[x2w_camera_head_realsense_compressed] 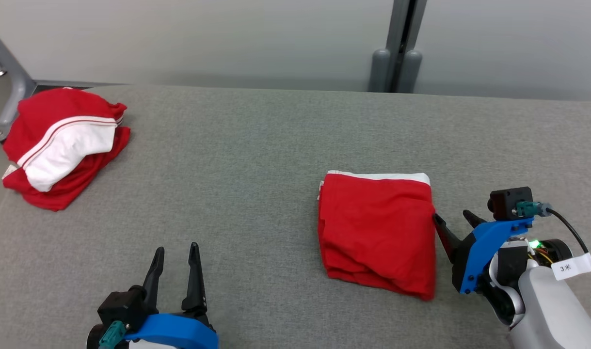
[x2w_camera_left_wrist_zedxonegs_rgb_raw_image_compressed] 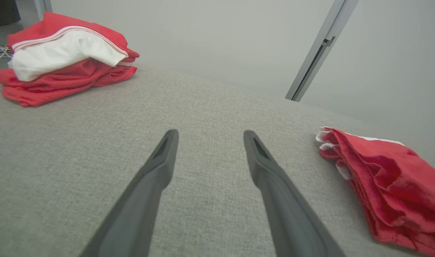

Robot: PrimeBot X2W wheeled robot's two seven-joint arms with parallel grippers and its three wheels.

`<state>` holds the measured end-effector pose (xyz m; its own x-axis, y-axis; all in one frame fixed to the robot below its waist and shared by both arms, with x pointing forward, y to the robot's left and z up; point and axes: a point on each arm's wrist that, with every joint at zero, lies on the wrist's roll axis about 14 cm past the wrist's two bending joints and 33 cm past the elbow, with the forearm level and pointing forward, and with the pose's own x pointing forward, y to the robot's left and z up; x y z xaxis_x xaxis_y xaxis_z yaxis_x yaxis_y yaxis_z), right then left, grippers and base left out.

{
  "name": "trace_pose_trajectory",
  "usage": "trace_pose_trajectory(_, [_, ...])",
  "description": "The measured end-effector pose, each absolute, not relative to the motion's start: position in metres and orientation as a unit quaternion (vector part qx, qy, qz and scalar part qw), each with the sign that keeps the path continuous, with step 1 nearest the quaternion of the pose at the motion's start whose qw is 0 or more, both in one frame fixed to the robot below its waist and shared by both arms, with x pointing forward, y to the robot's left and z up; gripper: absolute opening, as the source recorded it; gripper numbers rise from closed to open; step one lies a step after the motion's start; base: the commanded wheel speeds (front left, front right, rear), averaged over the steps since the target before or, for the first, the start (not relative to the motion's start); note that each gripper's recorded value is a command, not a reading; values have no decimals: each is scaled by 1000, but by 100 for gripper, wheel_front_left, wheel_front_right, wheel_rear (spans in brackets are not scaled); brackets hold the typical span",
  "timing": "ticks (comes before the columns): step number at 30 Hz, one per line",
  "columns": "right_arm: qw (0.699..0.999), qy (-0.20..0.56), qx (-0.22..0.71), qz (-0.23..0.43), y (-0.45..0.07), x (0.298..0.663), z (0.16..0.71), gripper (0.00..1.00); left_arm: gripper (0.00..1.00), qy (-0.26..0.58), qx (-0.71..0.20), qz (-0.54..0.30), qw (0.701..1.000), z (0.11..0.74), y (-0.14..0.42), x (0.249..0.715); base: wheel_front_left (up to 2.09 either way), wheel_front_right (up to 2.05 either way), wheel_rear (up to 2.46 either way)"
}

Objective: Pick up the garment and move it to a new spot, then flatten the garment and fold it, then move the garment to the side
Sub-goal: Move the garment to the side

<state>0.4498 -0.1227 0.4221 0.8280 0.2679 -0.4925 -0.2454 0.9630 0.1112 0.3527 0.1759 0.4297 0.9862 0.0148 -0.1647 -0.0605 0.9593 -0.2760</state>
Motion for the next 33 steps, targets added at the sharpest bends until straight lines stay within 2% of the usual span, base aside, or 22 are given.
trace_pose_trajectory(7, [918, 356, 42, 171, -95, 445, 382, 100, 100, 91, -143, 52, 984, 422, 193, 346, 0, 0, 0])
trace_pose_trajectory(11, [907, 373, 57, 185, -82, 448, 374, 100, 100, 100, -140, 59, 983, 417, 196, 342, 0, 0, 0])
trace_pose_trajectory(13, [905, 376, 62, 191, -79, 448, 371, 42, 100, 104, -138, 57, 983, 414, 196, 343, 0, 0, 0])
trace_pose_trajectory(14, [906, 372, 66, 192, -78, 450, 372, 27, 100, 106, -136, 53, 983, 413, 194, 344, 0, 0, 0])
trace_pose_trajectory(15, [908, 367, 69, 192, -79, 451, 373, 0, 100, 107, -134, 48, 984, 412, 191, 346, 0, 0, 0])
trace_pose_trajectory(21, [927, 328, 83, 163, -106, 458, 378, 0, 100, 118, -133, 1, 984, 405, 163, 368, 0, 0, 0])
trace_pose_trajectory(27, [951, 293, 72, 72, -191, 458, 383, 0, 100, 126, -132, -81, 980, 397, 112, 398, 0, 0, 0])
trace_pose_trajectory(33, [963, 259, 67, -39, -279, 434, 397, 0, 100, 125, -129, -177, 968, 392, 51, 421, 0, 0, 0])
